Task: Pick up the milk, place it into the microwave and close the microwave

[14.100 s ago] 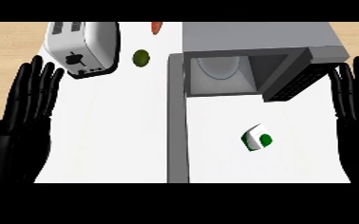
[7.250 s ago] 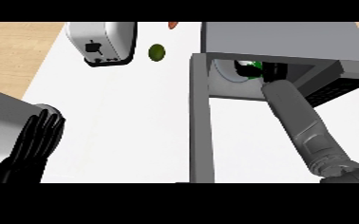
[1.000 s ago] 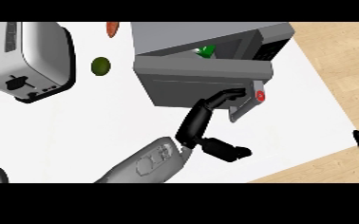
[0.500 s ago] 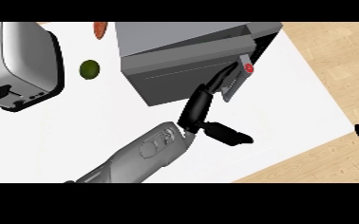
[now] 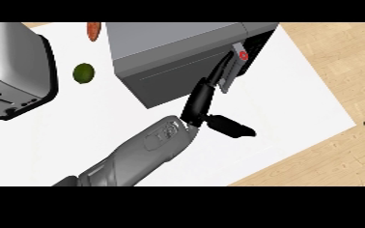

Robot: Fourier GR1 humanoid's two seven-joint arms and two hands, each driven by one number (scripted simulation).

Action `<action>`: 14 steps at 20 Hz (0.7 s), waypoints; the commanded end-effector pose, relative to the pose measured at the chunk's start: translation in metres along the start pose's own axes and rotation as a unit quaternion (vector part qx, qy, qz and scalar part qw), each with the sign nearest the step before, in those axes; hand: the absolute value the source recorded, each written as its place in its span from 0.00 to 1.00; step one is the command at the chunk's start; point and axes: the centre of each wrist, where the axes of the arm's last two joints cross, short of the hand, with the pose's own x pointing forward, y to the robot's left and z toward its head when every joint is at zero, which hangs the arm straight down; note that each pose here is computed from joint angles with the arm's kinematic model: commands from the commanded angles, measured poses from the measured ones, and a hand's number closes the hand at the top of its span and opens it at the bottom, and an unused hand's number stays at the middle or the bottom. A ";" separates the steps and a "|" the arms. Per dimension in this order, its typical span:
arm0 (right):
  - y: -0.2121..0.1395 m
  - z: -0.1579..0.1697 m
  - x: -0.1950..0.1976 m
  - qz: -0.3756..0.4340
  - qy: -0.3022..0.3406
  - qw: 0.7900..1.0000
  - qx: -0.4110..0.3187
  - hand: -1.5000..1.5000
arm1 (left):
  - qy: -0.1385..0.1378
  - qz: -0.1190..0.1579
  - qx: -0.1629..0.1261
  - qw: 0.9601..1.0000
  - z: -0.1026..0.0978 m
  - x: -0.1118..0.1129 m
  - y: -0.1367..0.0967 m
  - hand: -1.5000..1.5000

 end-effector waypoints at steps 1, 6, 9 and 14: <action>-0.003 -0.007 0.004 0.000 -0.004 1.000 0.005 0.00 | -0.015 -0.001 0.009 1.000 -0.017 0.011 0.000 0.00; -0.009 -0.009 0.006 0.001 0.005 1.000 0.006 0.00 | -0.013 0.001 0.016 1.000 -0.015 0.006 0.000 0.00; -0.012 -0.009 0.006 -0.003 0.006 1.000 0.003 0.00 | -0.019 -0.001 0.018 1.000 -0.015 0.004 0.001 0.00; -0.014 -0.015 0.010 -0.006 0.003 1.000 0.007 0.00 | -0.021 0.001 0.020 1.000 -0.018 0.004 0.001 0.00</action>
